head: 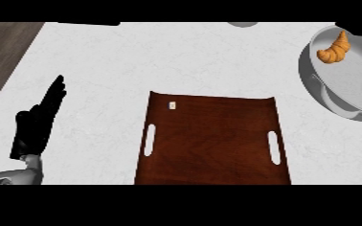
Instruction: Pick the croissant from the tray and place it in the pot
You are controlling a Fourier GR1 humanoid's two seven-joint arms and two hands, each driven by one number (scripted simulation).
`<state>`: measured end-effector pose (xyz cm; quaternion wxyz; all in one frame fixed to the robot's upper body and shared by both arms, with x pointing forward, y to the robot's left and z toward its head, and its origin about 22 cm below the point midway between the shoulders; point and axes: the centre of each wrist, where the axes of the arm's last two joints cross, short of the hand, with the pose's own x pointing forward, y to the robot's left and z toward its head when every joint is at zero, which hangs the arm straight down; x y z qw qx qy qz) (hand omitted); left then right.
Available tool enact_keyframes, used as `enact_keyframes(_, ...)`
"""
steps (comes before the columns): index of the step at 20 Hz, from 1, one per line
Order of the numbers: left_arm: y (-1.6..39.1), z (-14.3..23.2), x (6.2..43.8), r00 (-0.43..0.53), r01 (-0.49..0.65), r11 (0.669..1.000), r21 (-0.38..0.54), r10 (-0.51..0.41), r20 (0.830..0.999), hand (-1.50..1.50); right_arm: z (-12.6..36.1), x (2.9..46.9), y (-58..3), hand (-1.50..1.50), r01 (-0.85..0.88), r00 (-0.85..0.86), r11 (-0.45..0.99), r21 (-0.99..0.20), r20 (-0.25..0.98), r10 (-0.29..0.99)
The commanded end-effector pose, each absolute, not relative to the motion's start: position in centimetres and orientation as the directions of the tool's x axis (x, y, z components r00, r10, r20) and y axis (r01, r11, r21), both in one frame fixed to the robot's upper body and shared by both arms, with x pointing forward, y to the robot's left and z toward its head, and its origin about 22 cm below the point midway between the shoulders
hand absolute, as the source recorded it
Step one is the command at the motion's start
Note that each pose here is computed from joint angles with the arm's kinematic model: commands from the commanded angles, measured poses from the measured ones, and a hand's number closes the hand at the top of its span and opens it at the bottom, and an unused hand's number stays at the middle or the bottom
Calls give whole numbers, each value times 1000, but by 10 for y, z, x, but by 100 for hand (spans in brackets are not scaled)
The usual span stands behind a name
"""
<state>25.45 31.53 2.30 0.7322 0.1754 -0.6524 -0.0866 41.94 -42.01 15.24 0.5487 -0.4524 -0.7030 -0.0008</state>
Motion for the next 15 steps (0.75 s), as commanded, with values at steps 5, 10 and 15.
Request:
enact_keyframes(5,323,24,251,149,-115,920,374,-356,923,0,154,398,-458,-150,619,-112,729,-293,886,451)
enact_keyframes(10,329,31,245,165,-127,910,396,-374,913,0,127,375,-479,-150,578,-133,771,-266,902,411)
enact_keyframes(15,341,25,243,163,-138,910,392,-369,915,0,118,355,-500,-150,585,-186,785,-203,909,373)
